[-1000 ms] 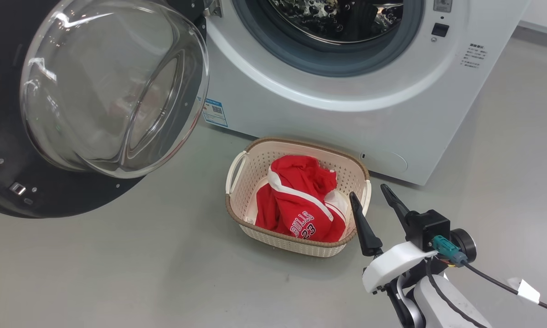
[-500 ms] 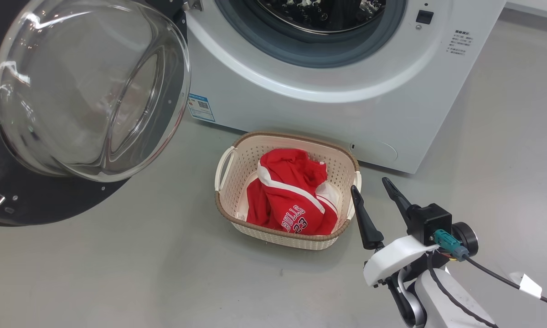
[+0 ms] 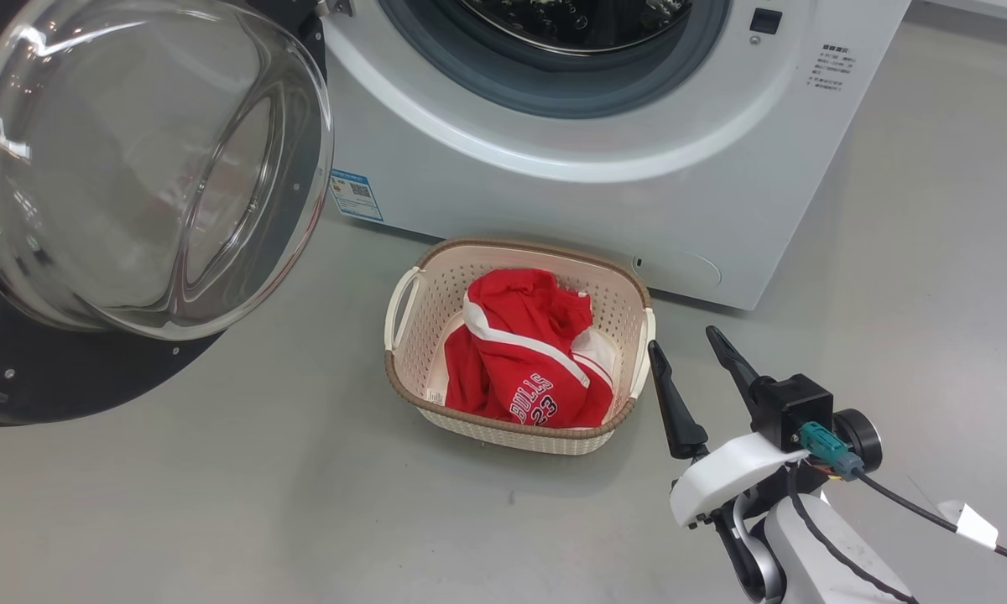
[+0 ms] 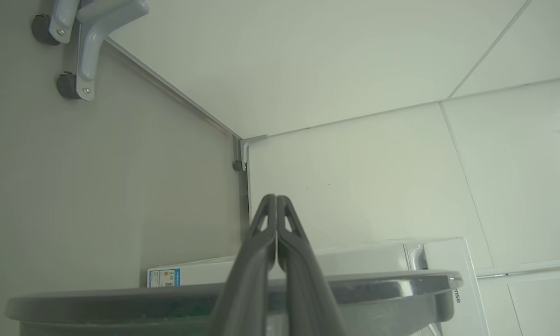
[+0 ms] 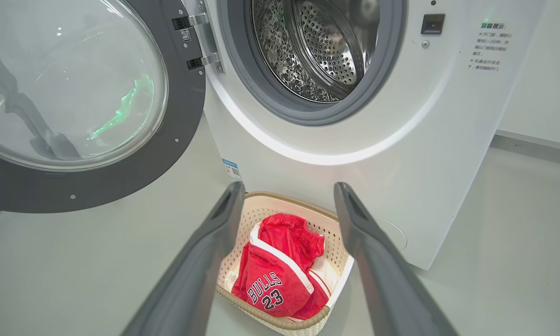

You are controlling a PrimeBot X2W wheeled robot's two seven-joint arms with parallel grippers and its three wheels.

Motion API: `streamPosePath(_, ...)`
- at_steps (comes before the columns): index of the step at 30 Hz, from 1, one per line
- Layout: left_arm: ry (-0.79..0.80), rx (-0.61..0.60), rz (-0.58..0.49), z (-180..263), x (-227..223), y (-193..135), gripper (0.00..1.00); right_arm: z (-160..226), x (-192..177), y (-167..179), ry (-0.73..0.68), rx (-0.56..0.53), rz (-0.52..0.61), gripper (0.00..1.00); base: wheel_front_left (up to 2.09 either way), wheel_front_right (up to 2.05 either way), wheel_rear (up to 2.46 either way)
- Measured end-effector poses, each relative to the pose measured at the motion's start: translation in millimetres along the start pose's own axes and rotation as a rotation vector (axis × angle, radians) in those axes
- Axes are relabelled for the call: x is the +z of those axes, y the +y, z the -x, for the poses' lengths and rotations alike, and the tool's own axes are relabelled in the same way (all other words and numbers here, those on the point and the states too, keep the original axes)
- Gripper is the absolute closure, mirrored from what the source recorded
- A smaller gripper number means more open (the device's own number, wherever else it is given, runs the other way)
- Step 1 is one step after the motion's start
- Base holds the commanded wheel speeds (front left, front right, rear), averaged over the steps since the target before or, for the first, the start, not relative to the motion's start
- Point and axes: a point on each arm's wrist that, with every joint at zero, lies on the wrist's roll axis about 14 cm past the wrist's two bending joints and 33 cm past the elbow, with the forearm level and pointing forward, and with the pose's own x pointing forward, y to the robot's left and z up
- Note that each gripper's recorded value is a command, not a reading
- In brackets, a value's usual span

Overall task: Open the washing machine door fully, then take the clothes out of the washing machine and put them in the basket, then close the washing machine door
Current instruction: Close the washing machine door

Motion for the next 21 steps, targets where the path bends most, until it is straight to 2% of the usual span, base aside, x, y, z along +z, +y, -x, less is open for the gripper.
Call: streamPosePath(21,0.178,0.007,-0.038,-11.8,-37.1,-1.8,1.00,1.7,-1.7,-8.6,0.003,-0.025,-0.019,0.00,0.00,0.00,0.00)
